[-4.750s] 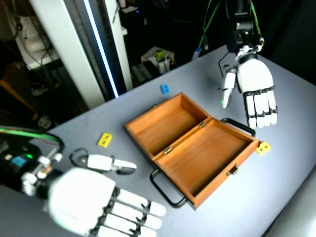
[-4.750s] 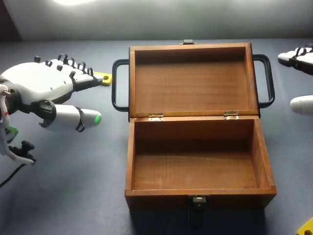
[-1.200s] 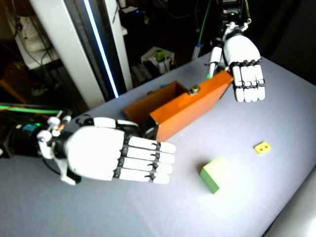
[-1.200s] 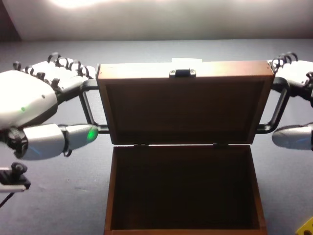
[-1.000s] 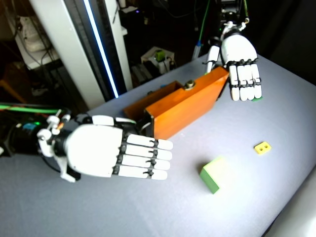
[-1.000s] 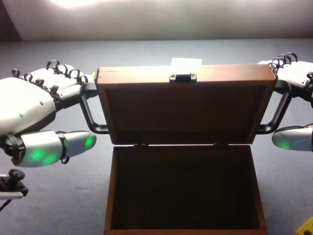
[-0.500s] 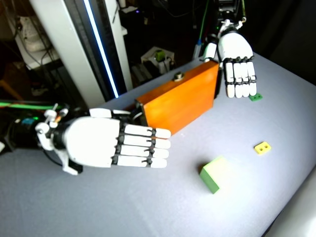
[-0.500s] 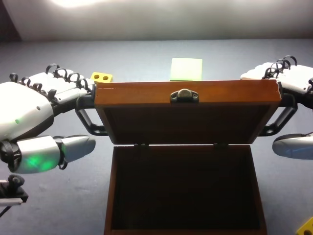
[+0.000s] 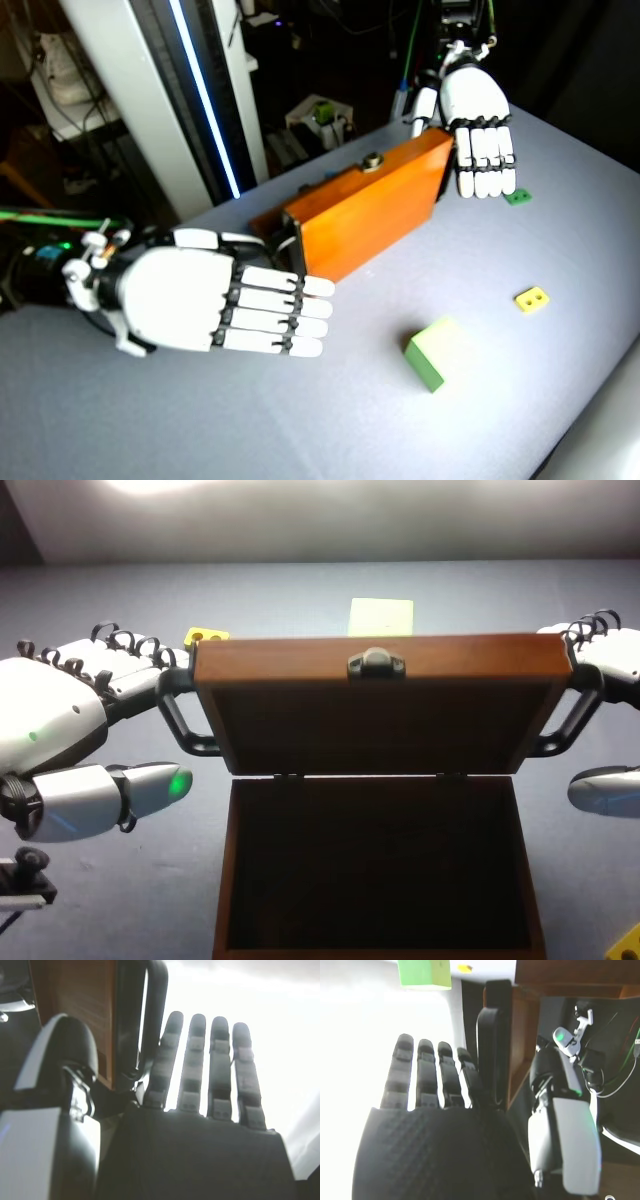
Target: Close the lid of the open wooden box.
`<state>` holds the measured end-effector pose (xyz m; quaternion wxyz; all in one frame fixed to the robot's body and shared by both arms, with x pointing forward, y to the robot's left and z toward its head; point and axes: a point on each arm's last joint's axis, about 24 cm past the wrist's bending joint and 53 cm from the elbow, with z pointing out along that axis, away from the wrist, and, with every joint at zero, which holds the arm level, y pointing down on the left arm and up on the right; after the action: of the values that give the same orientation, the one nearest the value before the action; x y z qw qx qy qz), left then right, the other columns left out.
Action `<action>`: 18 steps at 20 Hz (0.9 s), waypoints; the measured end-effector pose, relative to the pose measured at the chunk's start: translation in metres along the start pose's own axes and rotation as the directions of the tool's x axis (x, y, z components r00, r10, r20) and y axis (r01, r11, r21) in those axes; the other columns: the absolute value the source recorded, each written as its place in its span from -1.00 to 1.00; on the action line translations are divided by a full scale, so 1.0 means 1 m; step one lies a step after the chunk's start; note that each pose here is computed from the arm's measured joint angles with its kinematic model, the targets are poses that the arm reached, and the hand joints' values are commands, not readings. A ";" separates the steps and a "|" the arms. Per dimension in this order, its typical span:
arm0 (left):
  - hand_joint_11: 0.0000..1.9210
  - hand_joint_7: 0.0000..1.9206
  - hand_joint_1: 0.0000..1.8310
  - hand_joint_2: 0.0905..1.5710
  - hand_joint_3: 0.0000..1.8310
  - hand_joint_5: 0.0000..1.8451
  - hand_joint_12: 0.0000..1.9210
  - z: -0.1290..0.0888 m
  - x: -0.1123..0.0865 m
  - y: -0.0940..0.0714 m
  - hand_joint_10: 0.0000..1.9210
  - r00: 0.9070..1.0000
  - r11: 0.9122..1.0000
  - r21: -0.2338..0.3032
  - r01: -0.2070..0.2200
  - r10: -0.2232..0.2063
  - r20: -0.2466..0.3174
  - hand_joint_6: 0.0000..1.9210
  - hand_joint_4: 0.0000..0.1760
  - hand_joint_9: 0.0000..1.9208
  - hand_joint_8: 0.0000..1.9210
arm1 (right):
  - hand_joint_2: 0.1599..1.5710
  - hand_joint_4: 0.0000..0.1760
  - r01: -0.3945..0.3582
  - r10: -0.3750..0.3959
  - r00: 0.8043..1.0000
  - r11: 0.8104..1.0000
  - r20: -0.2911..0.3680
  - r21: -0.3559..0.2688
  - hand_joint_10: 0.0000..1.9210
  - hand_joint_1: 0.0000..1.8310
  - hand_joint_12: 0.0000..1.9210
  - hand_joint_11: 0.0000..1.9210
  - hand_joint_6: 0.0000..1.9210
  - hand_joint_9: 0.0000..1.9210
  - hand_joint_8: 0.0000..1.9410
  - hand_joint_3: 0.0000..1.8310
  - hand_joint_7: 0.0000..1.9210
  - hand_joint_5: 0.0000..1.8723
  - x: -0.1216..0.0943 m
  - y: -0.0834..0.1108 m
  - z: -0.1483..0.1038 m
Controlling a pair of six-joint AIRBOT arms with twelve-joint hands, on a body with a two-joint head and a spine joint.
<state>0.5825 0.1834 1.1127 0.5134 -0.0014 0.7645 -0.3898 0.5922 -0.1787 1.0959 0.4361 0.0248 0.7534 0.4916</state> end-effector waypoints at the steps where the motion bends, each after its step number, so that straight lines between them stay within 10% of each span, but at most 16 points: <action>1: -0.92 -0.87 -1.00 0.74 -1.00 -0.85 -0.92 -0.001 0.002 0.000 -1.00 1.000 1.000 0.002 -0.002 0.002 -0.007 -1.00 -1.00 -0.87 -1.00 | 0.46 -0.88 -0.003 0.003 1.000 1.000 -0.004 -0.004 -1.00 -0.58 -0.98 -0.97 -1.00 -1.00 -1.00 -1.00 -1.00 -1.00 0.002 0.002 0.000; 5: -0.89 -0.87 -1.00 0.76 -0.99 -0.86 -0.90 -0.007 0.014 0.005 -0.99 0.999 1.000 -0.016 0.022 -0.023 -0.037 -1.00 -1.00 -0.85 -1.00 | 0.44 -0.50 -0.017 0.016 0.999 1.000 -0.031 -0.018 -1.00 -0.66 -0.98 -0.97 -1.00 -1.00 -1.00 -1.00 -1.00 -1.00 0.015 0.008 -0.005; 18: -1.00 -0.86 -1.00 0.78 -0.99 -0.82 -0.59 -0.014 0.018 0.008 -1.00 0.999 0.999 -0.024 0.036 -0.037 -0.034 -1.00 -1.00 -0.86 -1.00 | 0.40 -0.37 -0.046 0.046 0.999 0.999 -0.021 -0.001 -1.00 -0.48 -0.98 -0.98 -1.00 -1.00 -1.00 -1.00 -1.00 -1.00 0.017 0.002 -0.013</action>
<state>0.5659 0.1902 1.0969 0.4929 -0.0146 0.7777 -0.3899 0.5717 -0.1793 1.0885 0.4168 0.0369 0.7567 0.5023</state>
